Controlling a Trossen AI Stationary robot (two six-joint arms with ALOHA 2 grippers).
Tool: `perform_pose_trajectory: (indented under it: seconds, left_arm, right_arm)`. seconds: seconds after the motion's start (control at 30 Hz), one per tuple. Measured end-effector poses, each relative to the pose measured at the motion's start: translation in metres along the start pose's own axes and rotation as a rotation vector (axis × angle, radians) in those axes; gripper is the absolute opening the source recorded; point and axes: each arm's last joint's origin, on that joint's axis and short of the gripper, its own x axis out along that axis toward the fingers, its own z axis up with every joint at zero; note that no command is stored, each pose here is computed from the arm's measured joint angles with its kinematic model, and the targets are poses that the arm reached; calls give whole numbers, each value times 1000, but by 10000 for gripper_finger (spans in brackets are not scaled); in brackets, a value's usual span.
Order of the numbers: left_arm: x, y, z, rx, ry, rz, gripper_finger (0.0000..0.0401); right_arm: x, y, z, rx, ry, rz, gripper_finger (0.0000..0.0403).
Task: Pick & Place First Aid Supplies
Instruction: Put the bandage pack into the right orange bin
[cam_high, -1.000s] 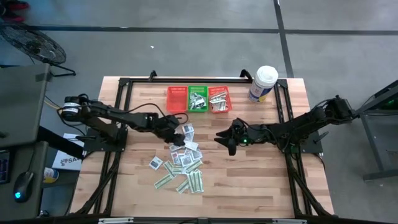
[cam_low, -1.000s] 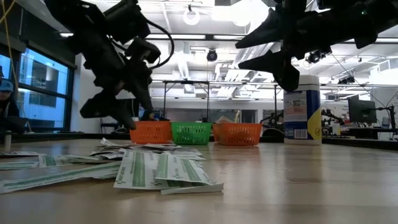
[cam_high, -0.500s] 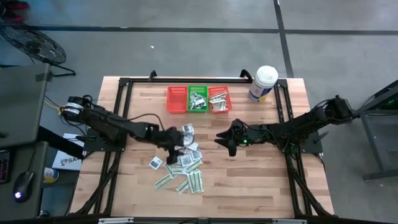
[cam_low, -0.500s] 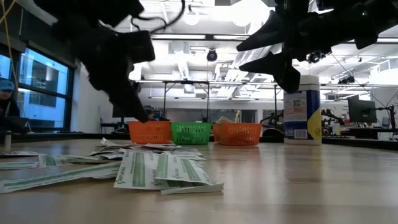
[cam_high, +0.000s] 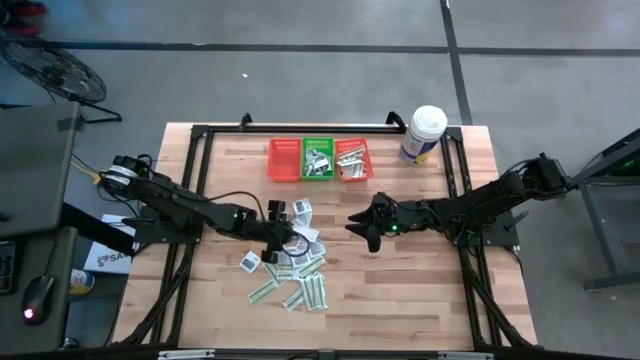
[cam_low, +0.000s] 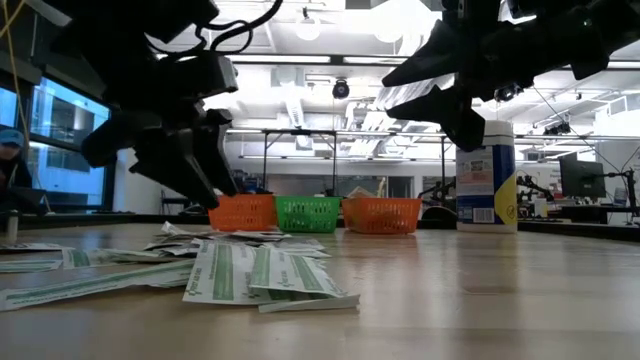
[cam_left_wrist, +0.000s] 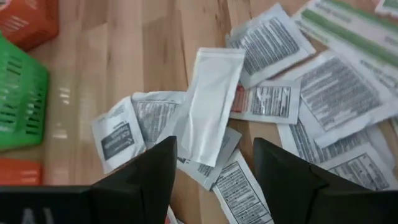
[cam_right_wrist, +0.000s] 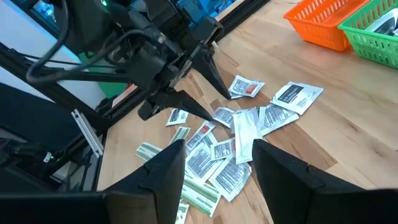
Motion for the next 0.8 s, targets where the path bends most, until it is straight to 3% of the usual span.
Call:
perform_pose_trajectory:
  seconds: [0.53,0.8]
  left_arm:
    - [27,-8,7,145,59,40,204]
    - [31,-10,4,136,79,39,204]
  right_arm:
    - [0,0,0,-9,1,-5,181]
    - [0,-1,0,-10,3,-7,181]
